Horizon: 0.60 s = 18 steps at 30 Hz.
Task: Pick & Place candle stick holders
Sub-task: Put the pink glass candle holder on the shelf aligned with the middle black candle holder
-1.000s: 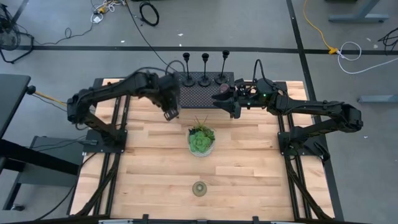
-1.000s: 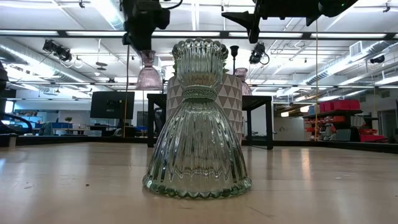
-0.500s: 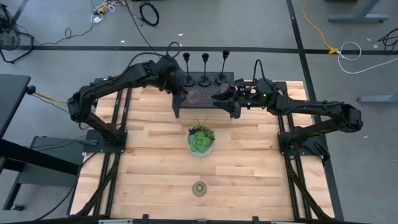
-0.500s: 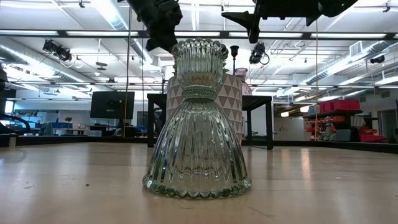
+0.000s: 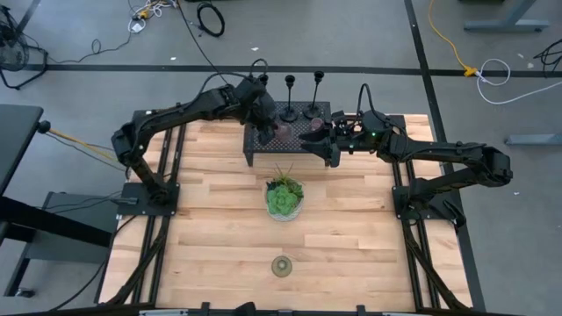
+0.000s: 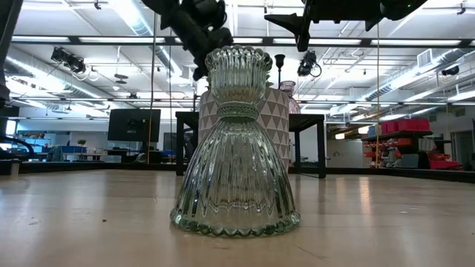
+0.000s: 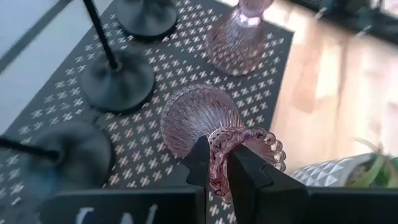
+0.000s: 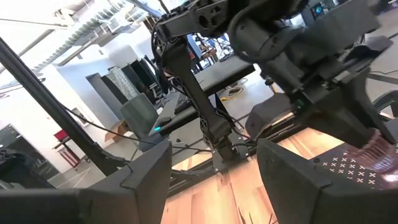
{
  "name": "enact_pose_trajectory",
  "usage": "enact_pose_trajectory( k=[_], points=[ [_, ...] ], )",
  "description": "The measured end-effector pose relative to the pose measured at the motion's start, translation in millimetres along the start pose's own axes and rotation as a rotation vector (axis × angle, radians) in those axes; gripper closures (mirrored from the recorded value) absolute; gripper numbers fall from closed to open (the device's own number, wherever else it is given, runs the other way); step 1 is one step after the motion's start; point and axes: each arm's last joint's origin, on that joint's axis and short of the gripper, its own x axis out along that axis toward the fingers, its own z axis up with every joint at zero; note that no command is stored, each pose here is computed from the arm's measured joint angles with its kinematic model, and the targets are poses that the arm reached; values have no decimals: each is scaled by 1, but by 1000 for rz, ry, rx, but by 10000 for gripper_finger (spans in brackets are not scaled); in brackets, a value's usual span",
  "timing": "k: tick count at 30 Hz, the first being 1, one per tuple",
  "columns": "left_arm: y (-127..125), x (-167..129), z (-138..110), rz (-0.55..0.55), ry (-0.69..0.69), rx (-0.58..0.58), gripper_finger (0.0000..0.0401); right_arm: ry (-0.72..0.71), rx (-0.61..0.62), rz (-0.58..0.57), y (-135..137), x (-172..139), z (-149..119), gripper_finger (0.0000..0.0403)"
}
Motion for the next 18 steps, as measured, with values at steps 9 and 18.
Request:
enact_pose_trajectory(
  k=[9, 18],
  points=[
    [6, 5, 6, -74, -64, -6, 368, 1, 0, 0, 0, 0, 0, 167],
    [5, 5, 5, -90, -59, -9, 366, 0, 0, 0, 0, 0, 0, 167]
  ],
)
